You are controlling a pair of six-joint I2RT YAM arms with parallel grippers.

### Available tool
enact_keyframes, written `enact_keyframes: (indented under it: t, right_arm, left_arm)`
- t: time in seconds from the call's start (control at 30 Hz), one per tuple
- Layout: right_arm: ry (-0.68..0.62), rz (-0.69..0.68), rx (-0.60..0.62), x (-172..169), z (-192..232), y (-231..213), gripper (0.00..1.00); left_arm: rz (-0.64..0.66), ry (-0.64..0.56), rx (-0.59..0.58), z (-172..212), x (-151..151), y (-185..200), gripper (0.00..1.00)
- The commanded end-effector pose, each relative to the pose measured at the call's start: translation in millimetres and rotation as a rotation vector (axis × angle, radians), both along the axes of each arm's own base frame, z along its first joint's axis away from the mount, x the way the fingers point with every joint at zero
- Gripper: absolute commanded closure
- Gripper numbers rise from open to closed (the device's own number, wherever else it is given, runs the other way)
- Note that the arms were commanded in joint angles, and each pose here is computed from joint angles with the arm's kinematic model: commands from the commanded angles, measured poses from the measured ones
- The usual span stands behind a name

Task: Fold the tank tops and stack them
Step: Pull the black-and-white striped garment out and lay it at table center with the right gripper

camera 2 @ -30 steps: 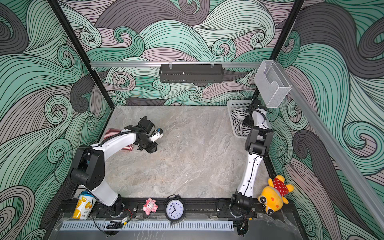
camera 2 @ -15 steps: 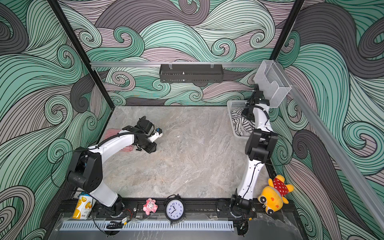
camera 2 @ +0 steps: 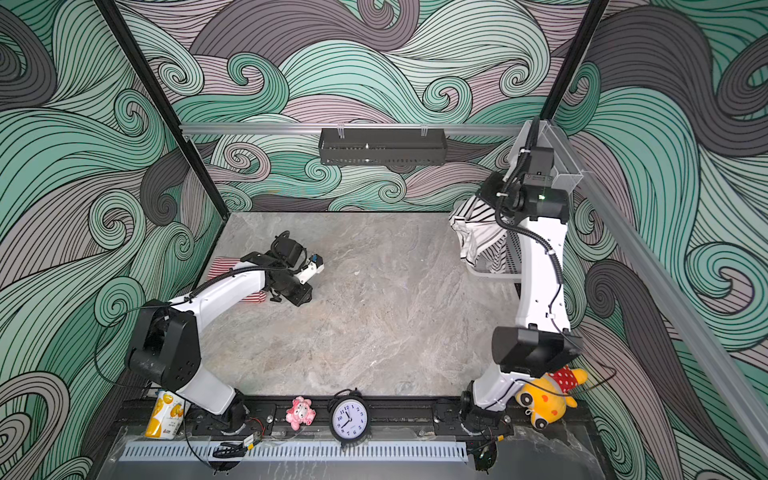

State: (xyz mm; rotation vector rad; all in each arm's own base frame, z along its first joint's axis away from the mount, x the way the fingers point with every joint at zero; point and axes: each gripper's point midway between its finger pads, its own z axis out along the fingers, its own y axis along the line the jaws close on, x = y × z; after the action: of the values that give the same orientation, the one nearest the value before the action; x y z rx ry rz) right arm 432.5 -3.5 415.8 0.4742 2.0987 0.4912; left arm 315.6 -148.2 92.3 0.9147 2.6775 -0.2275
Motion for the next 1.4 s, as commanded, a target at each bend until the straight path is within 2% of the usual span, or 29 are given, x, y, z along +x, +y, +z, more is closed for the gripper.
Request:
enact_keyframes:
  t: [0.0, 0.13, 0.23, 0.53, 0.67, 0.8, 0.87, 0.97, 1.17, 1.37]
  right_arm:
    - [-0.094, 0.134, 0.075, -21.3, 37.6, 48.9, 1.00]
    - [-0.117, 0.259, 0.105, -37.6, 43.7, 102.4, 1.00]
    - [-0.088, 0.349, 0.143, -39.8, 23.7, 145.1, 1.00]
    - [0.174, 0.532, 0.218, -58.8, -134.9, 259.2, 1.00]
    - [0.293, 0.627, 0.190, -72.9, -189.5, 305.3, 1.00]
    - [0.374, 0.687, 0.147, -82.0, -221.9, 335.4, 1.00]
    - [0.404, 0.696, 0.105, -82.0, -233.0, 340.7, 1.00]
    - [0.442, 0.645, 0.022, -75.8, -253.2, 330.2, 1.00]
    - [0.468, 0.468, -0.192, -67.8, -274.6, 273.3, 1.00]
    - [0.516, 0.397, -0.263, -76.6, -291.6, 238.5, 1.00]
  left_arm:
    - [0.016, -0.042, -0.012, 12.0, 4.9, -0.6, 0.74]
    - [0.031, -0.065, 0.003, 14.4, 8.2, 2.7, 0.74]
    - [0.049, -0.082, 0.023, 14.0, 11.3, 7.0, 0.74]
    - [0.064, -0.077, 0.078, 0.7, 4.5, 21.1, 0.73]
    - [0.064, -0.063, 0.096, -8.8, 2.5, 25.0, 0.73]
    - [0.089, -0.074, 0.115, -12.8, 8.7, 28.9, 0.72]
    - [0.101, -0.078, 0.112, -13.9, 12.2, 29.0, 0.68]
    - [0.095, -0.059, 0.087, -16.5, 14.0, 22.6, 0.67]
    - [0.080, -0.024, 0.049, -23.7, 30.6, 7.2, 0.65]
    - [0.083, -0.007, -0.027, -20.7, 56.8, -15.5, 0.64]
